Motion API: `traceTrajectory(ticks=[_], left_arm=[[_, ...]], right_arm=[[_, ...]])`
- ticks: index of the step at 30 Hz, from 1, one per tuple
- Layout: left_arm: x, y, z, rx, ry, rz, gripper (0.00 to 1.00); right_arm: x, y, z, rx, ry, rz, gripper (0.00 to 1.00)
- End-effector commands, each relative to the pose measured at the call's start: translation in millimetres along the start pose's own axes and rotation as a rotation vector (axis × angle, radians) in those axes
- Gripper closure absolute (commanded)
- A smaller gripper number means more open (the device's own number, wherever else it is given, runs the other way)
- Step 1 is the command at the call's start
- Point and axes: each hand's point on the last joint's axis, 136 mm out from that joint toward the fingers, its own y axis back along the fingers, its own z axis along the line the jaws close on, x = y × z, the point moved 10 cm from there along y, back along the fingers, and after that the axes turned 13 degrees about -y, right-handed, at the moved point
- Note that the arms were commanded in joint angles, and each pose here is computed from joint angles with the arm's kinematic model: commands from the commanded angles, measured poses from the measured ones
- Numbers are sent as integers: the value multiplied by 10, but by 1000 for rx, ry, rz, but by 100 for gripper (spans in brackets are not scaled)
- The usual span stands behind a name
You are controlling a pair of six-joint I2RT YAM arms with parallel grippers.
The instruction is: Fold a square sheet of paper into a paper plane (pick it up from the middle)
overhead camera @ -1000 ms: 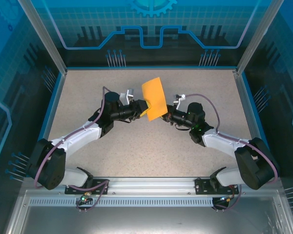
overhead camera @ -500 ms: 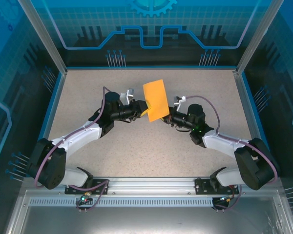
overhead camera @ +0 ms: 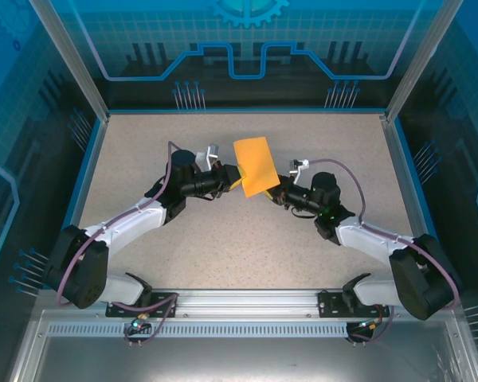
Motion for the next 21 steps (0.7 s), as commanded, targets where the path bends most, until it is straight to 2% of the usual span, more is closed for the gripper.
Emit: traceTrajectory(ticks=[1,8,14,21], left_arm=[[-24,-33,-12,1,-3,-2,91],[50,-117,225,-63,19,38,91],[216,-319,579,-137,43,110,92],[468,-537,1007,-213,62,197,92]], right_arm=[[-50,121,-61,26,22,-39,77],[-84,555,-193,199,108,-119,59],[-96,836,-236,301,173,-177,56],[-115,830,-292,325,201,-159,55]])
